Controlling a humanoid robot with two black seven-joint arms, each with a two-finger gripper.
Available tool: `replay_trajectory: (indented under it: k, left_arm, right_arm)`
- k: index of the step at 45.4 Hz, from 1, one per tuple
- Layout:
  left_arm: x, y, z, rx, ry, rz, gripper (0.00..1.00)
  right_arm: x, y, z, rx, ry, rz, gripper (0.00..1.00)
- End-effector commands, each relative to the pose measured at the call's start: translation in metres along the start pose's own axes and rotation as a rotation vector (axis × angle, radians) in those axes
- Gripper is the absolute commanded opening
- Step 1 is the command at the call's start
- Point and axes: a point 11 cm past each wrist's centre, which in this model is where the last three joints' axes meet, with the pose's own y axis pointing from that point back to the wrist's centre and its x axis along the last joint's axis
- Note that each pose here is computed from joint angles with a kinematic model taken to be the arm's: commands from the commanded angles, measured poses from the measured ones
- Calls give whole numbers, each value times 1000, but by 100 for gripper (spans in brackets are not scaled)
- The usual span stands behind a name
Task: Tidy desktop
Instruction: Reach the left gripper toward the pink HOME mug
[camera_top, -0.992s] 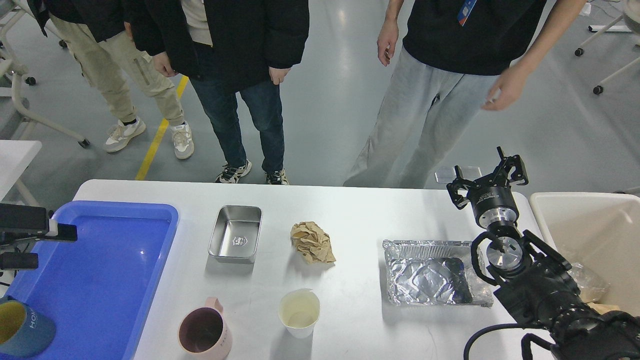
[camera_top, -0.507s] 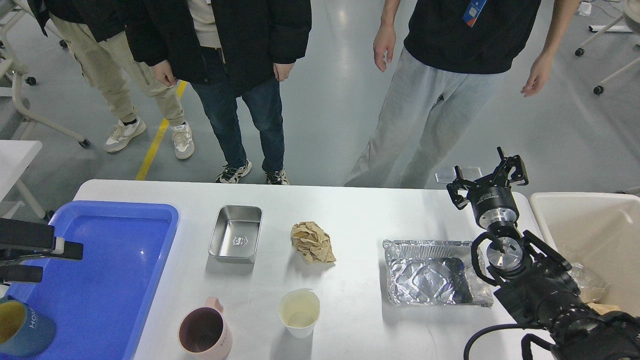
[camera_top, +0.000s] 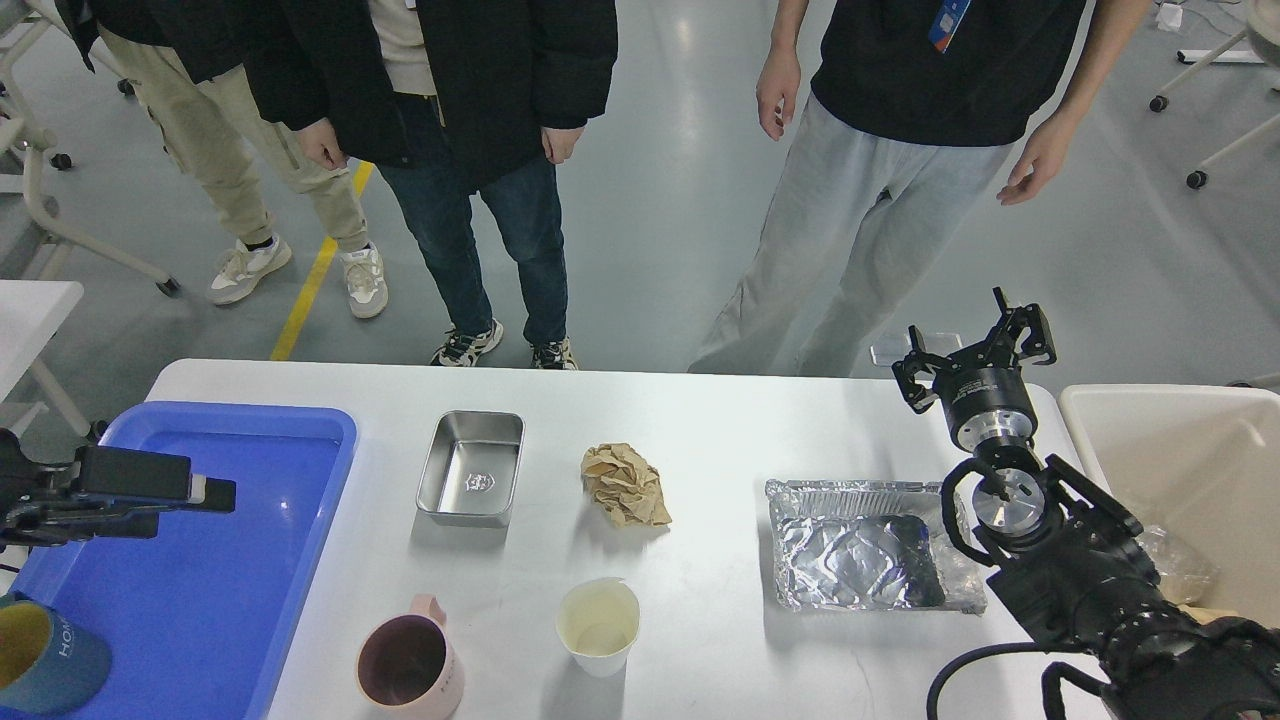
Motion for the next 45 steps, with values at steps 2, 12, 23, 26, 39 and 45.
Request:
replay_trajectory:
  k: [2,12,23,26,39,45]
  left_arm:
    - [0,-4,4,-26,-3,-1,94]
    - [0,-4,11,-87,-6,-2,93]
    - [7,-1,15,-70,-53,19,91]
    - [9,-2,14,-50,-86,28,90]
    - [12,-13,14,8,-217,28,88]
    - [8,-19,16,-11,-218,-7,88]
  right_arm:
    - [0,0,0,1,1,0,100]
    - [-1,0,0,0,-1,-2,100]
    - [-1,-1,0,0,-1,-3,100]
    - [-1,0,0,0,-1,-2,100]
    - [-2,-1,0,1,-1,-5,100]
    - [-1,0,1,-1,0,-2,100]
